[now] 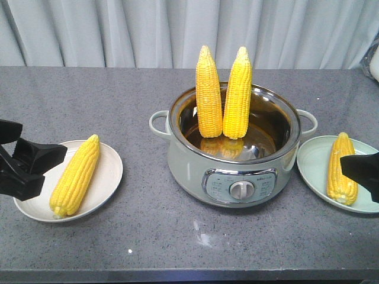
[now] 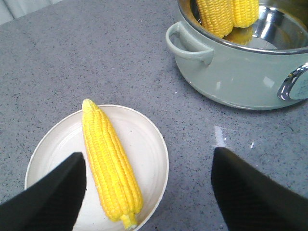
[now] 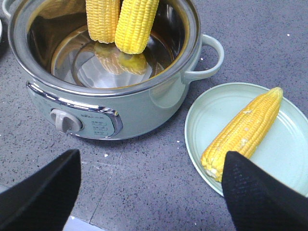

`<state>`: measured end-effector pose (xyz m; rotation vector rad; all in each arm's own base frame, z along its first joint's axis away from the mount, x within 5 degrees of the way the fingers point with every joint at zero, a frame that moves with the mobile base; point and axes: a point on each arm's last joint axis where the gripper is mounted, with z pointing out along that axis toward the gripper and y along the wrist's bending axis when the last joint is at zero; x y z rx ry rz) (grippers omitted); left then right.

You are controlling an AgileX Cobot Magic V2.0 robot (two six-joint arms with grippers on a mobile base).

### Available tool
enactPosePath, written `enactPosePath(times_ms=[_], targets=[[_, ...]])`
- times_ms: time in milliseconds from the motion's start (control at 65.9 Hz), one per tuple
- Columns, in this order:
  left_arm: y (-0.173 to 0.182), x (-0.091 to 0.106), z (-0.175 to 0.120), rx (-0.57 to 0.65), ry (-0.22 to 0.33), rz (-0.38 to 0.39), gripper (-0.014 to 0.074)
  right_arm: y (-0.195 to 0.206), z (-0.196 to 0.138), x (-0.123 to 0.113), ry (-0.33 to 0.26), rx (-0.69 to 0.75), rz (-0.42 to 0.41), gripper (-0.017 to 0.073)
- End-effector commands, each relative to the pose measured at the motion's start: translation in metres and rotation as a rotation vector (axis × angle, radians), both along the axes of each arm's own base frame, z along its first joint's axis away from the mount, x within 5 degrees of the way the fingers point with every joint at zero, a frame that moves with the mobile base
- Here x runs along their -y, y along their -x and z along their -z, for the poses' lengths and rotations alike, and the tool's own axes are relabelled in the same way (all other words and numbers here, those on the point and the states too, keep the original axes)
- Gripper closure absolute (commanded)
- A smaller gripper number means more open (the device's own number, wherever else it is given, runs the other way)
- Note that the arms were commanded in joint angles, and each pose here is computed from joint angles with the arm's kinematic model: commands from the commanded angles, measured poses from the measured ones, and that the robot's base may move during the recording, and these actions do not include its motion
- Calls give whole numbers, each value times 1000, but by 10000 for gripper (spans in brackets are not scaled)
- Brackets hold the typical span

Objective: Distribute corn equally
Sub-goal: 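Raise the right gripper from the green plate toward the pot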

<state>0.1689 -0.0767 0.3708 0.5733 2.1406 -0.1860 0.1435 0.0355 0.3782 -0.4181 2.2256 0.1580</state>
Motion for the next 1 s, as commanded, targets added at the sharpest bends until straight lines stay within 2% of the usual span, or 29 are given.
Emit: enactPosePath(times_ms=[0,364,622,804,986], targets=[[-1,2,-14,86,42,5,81,-1,-13,0,-19,91,4,-21],[-1,2,-14,86,43,4,81,-2,-15,-2,-60,109,2,-21],[-1,2,-14,86,43,4,81,-8,-23,-1,-77,205,32,-21],[-1,2,-14,86,43,4,81,-27,-21,-2,-97,222,58,-21],[-1,2,-14,86,43,4,81,-57,-20,-7,-94,174,63,-21]])
